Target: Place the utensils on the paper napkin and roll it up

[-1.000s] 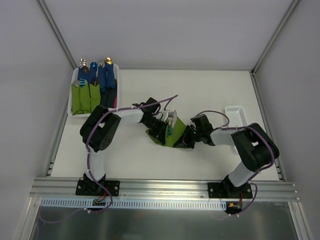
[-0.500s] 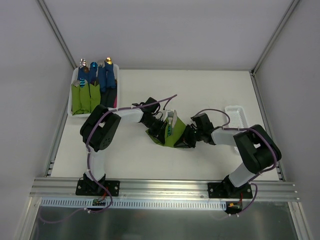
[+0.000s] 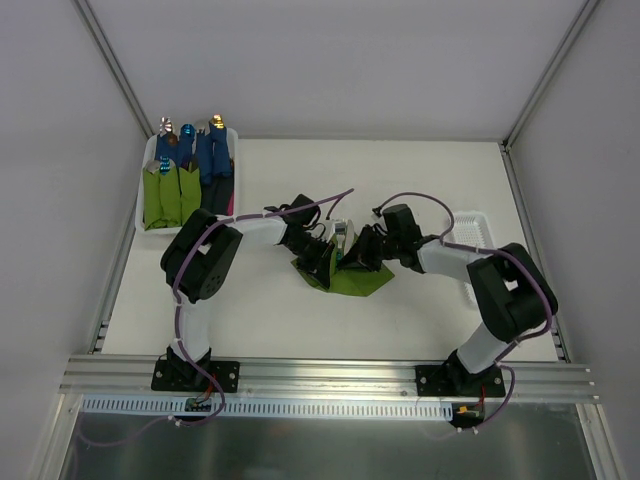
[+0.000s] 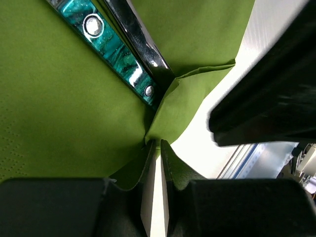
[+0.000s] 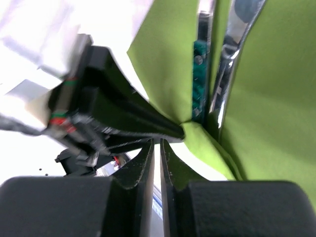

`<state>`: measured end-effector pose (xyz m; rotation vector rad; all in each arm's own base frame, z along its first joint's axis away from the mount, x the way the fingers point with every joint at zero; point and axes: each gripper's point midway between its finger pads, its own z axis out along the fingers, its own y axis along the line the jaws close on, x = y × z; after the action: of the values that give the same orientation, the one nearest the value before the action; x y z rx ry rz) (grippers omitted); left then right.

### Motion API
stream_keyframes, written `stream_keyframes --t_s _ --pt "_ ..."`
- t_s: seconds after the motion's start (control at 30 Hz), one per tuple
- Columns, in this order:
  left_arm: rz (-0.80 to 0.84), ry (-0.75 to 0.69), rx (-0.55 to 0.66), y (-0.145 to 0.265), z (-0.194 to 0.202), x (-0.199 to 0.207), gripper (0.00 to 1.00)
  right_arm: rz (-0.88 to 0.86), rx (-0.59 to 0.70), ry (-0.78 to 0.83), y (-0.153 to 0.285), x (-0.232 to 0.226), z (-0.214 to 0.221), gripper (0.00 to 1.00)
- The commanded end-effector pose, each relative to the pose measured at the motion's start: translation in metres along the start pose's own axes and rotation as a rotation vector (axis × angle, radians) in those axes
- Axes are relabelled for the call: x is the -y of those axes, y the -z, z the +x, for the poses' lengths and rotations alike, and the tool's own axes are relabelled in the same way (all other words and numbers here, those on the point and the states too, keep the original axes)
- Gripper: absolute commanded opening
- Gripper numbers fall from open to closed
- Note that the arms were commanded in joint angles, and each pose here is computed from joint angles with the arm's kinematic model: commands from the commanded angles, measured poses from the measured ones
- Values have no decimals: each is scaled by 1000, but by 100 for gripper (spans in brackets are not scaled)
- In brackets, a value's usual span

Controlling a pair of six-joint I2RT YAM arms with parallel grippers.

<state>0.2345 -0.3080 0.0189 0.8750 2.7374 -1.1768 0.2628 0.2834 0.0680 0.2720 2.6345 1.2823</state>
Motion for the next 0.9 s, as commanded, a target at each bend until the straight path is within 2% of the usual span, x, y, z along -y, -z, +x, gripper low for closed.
stream_keyframes --t_s 0.0,0.43,0.87 --pt "-57 1 7 0 -5 -15 10 -39 -24 15 -11 -4 -3 11" --pt "-57 16 14 1 -8 -21 10 -29 -49 -23 -20 20 6 9" --pt "-55 18 12 1 -5 -22 11 -1 -22 -44 -21 34 -4 7"
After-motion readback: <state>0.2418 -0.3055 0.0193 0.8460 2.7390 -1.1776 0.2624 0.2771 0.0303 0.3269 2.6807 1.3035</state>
